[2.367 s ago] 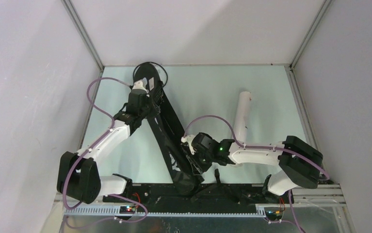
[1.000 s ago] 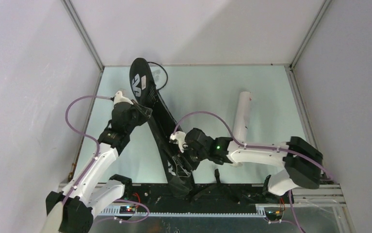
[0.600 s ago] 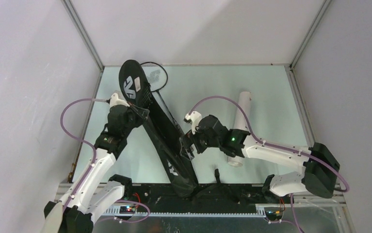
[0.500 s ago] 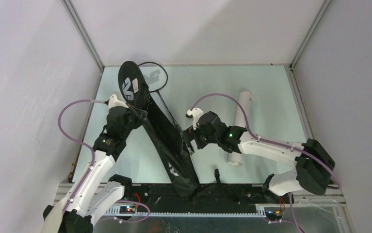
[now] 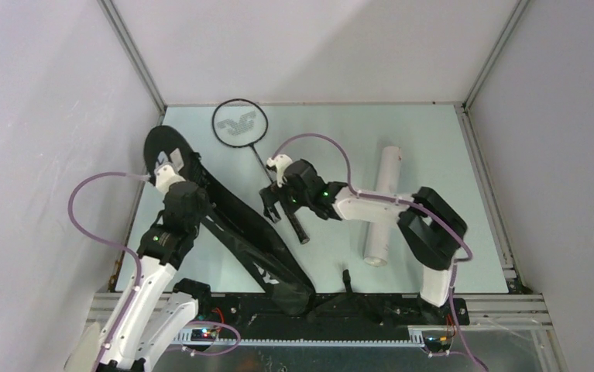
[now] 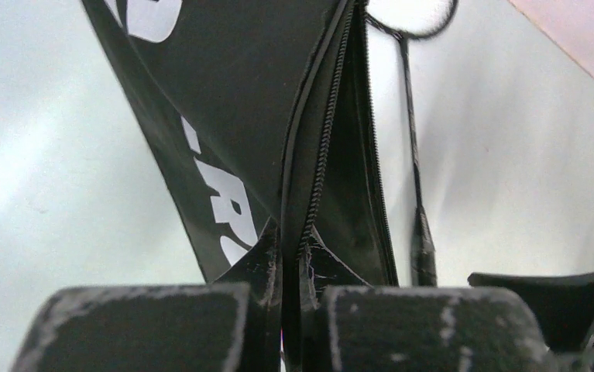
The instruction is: Pack up the badminton gear
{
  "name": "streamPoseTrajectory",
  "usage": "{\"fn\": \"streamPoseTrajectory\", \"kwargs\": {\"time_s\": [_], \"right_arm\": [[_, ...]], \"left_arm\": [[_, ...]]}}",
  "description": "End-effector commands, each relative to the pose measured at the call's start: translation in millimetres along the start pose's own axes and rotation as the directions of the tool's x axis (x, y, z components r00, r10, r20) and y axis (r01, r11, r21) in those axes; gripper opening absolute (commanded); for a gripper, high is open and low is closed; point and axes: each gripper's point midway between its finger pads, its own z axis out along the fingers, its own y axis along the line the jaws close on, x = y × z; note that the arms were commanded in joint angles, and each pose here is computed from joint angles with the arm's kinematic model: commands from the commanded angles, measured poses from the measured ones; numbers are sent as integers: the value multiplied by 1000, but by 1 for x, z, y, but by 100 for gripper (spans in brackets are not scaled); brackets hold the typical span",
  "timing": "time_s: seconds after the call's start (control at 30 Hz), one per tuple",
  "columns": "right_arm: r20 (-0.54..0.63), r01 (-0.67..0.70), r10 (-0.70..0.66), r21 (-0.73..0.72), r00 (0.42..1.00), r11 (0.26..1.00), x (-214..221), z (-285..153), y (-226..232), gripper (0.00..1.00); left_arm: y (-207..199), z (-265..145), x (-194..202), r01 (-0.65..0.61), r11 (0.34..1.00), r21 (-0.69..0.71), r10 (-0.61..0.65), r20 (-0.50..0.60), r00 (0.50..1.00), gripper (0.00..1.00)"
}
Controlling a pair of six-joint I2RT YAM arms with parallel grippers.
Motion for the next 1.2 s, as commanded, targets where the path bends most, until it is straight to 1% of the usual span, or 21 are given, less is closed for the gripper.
{"fn": "streamPoseTrajectory", "kwargs": {"time_s": [0.0, 0.03, 0.07, 0.1, 0.17, 0.2, 0.23, 0.33, 0.4, 0.47, 0.57, 0.63, 0.67, 0.7, 0.73, 0.77, 0.8, 0.87, 1.03, 1.07, 1.17], "right_arm": [[19, 44, -47, 131, 999, 990, -28, 30, -24, 97], [15, 45, -49, 185, 999, 982, -31, 39, -34, 96], [-34, 53, -47, 218, 998, 975, -17, 47, -43, 96], [-29, 62, -56, 269, 998, 961, -24, 48, -51, 95], [-63, 65, -46, 345, 997, 936, -19, 52, -67, 93], [-108, 75, -38, 363, 993, 929, -7, 55, -72, 92], [-107, 71, -32, 381, 994, 922, -10, 55, -75, 90], [-167, 81, -12, 412, 986, 908, 8, 57, -83, 87], [-194, 72, 13, 426, 981, 902, 20, 58, -87, 79], [-214, 57, 43, 440, 976, 896, 30, 58, -90, 67], [-240, 44, 73, 449, 968, 892, 43, 56, -94, 58], [-251, 34, 91, 455, 964, 890, 51, 54, -96, 48], [-255, 31, 99, 463, 962, 886, 54, 53, -97, 37], [-258, 31, 104, 471, 960, 882, 55, 50, -97, 32], [-258, 33, 109, 489, 960, 872, 57, 47, -100, 22], [-249, 31, 109, 499, 962, 866, 53, 41, -101, 18], [-246, 35, 112, 523, 963, 851, 54, 36, -106, 10], [-215, 29, 111, 558, 970, 829, 46, 19, -111, 1], [-103, -3, 91, 644, 991, 765, 14, -41, -117, 0], [-112, 11, 86, 670, 990, 743, 19, -52, -121, 0], [-77, -16, 95, 688, 993, 725, 20, -89, -118, 0]], "left_arm": [[16, -18, -49, 32, 996, -81, -15, 198, 980, 0], [21, -19, -51, 32, 994, -105, -10, 210, 978, 0], [24, -19, -51, 30, 992, -120, -4, 211, 977, 0], [29, -18, -52, 31, 988, -150, 2, 218, 976, 0], [33, -16, -51, 25, 983, -179, 14, 211, 977, 0], [33, -15, -50, 20, 983, -183, 18, 206, 978, 0], [31, -14, -51, 17, 984, -178, 20, 205, 978, 0], [27, -10, -49, 5, 987, -163, 27, 197, 980, 0], [24, -8, -47, -4, 989, -150, 33, 192, 981, 0], [20, -6, -46, -11, 992, -129, 35, 188, 982, 0], [14, -4, -47, -20, 994, -104, 40, 186, 982, 0], [11, -3, -46, -28, 996, -90, 44, 182, 982, 0], [10, -2, -46, -35, 996, -86, 50, 178, 983, 0], [8, -1, -47, -35, 996, -79, 49, 182, 982, 0], [6, 0, -46, -44, 996, -72, 56, 178, 982, 0], [2, 2, -47, -47, 997, -61, 57, 179, 982, 0], [-4, 4, -47, -52, 998, -34, 58, 177, 983, 0], [-13, 8, -45, -68, 998, 2, 67, 159, 985, 0], [-31, 23, -40, -88, 995, 42, 82, 112, 990, 0], [-39, 24, -41, -86, 993, 75, 78, 109, 991, 0], [-54, 36, -34, -91, 988, 123, 83, 68, 994, 0]]}}
